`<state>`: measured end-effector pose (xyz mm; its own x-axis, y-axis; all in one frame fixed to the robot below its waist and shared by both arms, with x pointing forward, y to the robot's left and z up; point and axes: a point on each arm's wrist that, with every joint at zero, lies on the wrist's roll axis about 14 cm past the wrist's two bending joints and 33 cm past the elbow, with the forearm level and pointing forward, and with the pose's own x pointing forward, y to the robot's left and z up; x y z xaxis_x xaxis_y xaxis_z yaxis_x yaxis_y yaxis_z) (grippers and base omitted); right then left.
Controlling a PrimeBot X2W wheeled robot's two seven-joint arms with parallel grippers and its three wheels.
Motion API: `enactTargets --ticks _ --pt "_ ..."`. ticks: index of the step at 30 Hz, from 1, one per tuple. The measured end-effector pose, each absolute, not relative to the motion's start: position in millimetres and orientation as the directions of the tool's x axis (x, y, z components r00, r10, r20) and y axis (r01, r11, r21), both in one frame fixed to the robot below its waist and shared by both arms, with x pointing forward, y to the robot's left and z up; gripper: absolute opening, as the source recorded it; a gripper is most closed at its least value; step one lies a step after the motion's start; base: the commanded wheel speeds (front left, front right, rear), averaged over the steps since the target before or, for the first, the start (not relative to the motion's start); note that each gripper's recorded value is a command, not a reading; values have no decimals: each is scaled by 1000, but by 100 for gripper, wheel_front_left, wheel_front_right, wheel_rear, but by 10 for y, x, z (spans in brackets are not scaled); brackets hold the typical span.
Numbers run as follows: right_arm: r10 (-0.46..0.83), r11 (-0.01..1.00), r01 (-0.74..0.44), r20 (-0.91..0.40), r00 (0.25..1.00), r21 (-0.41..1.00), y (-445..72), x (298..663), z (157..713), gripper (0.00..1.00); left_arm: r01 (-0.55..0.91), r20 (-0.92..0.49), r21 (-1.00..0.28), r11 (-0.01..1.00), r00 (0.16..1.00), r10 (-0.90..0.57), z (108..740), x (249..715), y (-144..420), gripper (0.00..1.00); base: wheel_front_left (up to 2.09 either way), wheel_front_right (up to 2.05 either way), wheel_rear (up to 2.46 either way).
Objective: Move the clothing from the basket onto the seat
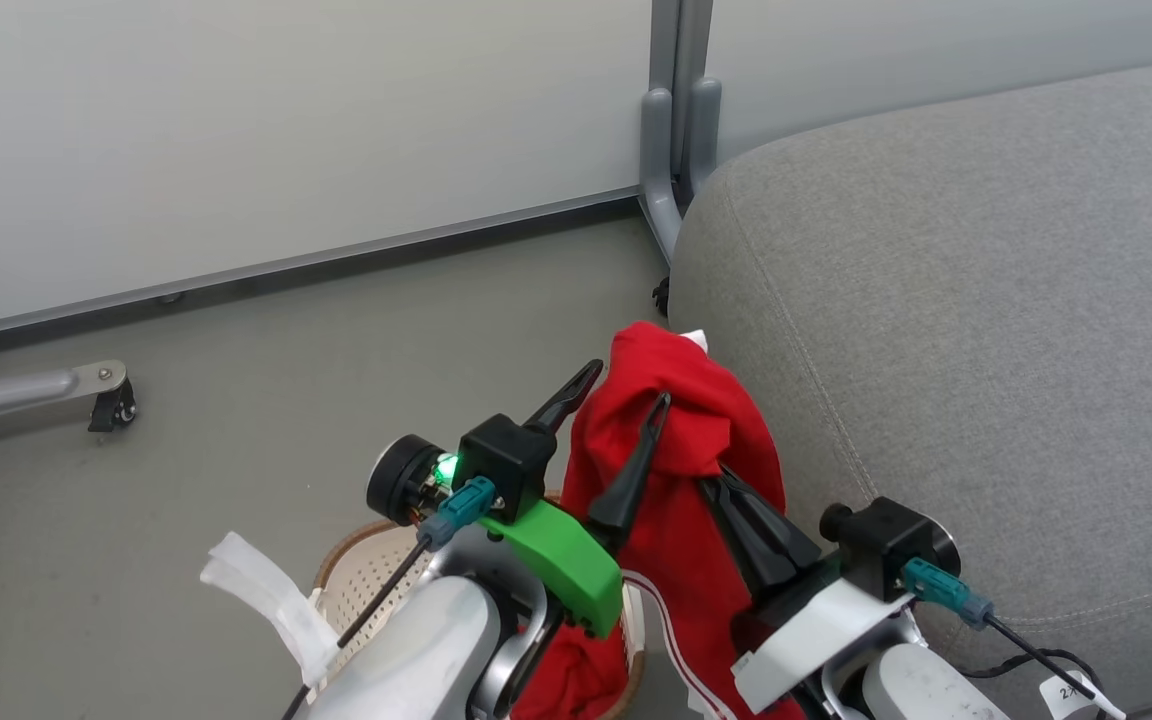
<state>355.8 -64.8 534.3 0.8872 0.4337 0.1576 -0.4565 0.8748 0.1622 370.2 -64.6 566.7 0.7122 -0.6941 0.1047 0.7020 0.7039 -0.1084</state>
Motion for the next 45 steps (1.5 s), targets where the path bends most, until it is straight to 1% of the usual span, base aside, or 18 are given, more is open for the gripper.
enactTargets --ticks 4,21,27,35,45 --pt "433 875 -456 157 888 164 -649 3566 5341 0 701 74 -98 707 713 -697 5599 3708 -611 100 0 0 0" --pt "427 878 -449 154 891 165 -677 3586 5327 0 692 71 -105 714 722 -688 5581 3724 -575 100 0 0 0" --pt "394 893 -421 175 902 160 -798 3612 5396 0 677 76 -94 730 736 -673 5532 3771 -515 100 0 0 0" --pt "302 932 -337 228 926 135 -1153 3599 5577 0 634 100 -92 768 773 -627 5431 3870 -367 100 0 0 0" --pt "138 980 -172 286 948 96 -1744 3418 5776 0 611 105 -109 784 791 -602 5254 3913 -287 100 0 0 0"
